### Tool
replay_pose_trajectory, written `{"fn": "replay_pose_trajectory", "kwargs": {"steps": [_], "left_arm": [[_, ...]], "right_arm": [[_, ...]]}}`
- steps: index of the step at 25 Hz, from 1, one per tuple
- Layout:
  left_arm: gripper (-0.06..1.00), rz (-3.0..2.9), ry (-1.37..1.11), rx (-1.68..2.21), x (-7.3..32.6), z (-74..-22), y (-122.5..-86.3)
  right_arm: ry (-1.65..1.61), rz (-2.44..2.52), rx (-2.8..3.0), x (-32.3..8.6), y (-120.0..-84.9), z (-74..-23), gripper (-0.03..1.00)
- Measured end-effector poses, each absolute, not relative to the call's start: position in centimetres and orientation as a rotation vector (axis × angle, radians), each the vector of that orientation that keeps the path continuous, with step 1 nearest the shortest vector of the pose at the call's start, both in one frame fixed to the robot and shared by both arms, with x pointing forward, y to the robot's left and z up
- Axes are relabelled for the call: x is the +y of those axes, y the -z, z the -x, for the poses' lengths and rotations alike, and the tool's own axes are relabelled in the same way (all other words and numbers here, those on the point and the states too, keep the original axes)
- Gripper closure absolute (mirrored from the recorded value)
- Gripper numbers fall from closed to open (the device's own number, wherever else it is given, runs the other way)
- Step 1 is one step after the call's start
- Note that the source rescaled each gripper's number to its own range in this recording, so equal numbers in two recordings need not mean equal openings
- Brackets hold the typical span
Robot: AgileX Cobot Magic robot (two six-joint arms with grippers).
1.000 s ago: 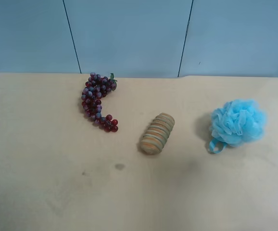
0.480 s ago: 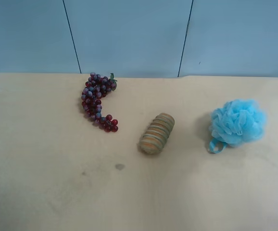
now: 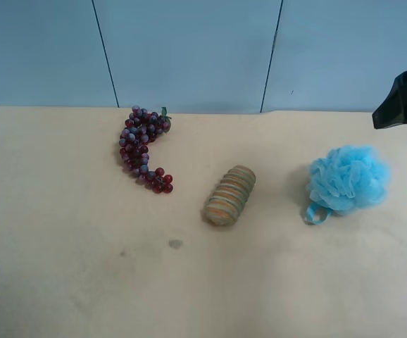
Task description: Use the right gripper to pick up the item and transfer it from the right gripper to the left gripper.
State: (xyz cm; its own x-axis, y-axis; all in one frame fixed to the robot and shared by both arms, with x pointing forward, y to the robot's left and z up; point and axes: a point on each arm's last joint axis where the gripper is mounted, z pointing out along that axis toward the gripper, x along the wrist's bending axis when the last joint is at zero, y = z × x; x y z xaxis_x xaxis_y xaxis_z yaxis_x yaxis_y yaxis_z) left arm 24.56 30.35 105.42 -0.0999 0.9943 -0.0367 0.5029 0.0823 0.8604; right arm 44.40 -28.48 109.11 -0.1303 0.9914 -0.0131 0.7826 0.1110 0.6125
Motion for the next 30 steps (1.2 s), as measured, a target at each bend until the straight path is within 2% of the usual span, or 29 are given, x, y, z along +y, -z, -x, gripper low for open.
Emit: {"fn": "replay_pose_trajectory", "kwargs": {"steps": [15, 30], "left_arm": [[-0.06, -1.496, -0.927, 1.688, 30.3, -24.6, -105.4], [-0.06, -1.496, -0.927, 1.688, 30.3, -24.6, -105.4]], "right_arm": [[-0.572, -1.774, 2.030, -28.4, -104.9, -49.0, -0.03], [-0.461, -1.819, 2.065, -28.6, -101.5, -51.2, -0.03]]}}
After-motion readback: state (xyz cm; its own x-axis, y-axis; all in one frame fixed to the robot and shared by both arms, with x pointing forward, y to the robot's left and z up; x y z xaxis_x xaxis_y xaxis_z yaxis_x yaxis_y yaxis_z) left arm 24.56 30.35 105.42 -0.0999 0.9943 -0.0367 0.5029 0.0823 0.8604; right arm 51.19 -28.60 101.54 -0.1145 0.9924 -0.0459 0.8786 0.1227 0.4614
